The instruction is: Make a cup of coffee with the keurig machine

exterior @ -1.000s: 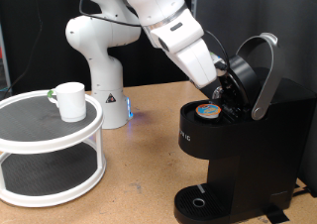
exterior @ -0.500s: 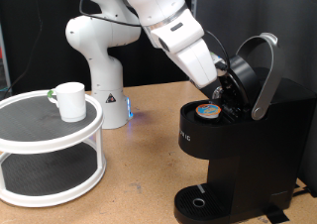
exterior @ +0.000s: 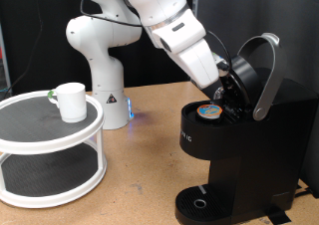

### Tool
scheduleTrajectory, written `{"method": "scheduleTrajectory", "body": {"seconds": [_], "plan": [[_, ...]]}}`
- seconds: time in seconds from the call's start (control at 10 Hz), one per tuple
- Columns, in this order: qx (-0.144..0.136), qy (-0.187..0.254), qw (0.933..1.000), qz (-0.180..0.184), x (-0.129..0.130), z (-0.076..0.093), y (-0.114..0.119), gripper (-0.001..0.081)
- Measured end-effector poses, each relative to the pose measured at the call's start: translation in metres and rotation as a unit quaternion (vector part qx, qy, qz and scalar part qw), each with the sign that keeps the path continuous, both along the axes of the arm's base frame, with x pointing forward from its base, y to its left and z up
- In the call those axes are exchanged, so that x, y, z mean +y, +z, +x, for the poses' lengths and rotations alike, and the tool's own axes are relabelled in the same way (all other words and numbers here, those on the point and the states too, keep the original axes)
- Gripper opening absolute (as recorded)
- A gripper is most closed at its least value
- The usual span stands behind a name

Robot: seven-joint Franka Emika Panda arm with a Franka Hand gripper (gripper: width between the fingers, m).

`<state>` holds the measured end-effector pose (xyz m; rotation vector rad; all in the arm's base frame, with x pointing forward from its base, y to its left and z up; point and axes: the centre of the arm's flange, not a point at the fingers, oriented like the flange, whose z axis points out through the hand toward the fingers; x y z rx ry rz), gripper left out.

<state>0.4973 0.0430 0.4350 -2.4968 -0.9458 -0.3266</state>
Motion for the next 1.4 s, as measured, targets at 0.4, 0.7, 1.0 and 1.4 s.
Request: {"method": "scheduleTrajectory", "body": {"seconds": [0.4, 0.7, 1.0, 1.4], "plan": [[0.001, 0.001, 1.0000, 0.001, 0.0013, -0.0004, -0.0006, 0.0002], [0.001, 0.001, 1.0000, 0.001, 0.0022, -0.0007, -0.0011, 0.0002], [0.001, 0.001, 1.0000, 0.001, 0.0025, -0.0009, -0.0015, 0.0002], [0.001, 0.002, 1.0000, 0.001, 0.0032, -0.0011, -0.0020, 0.0002]]}}
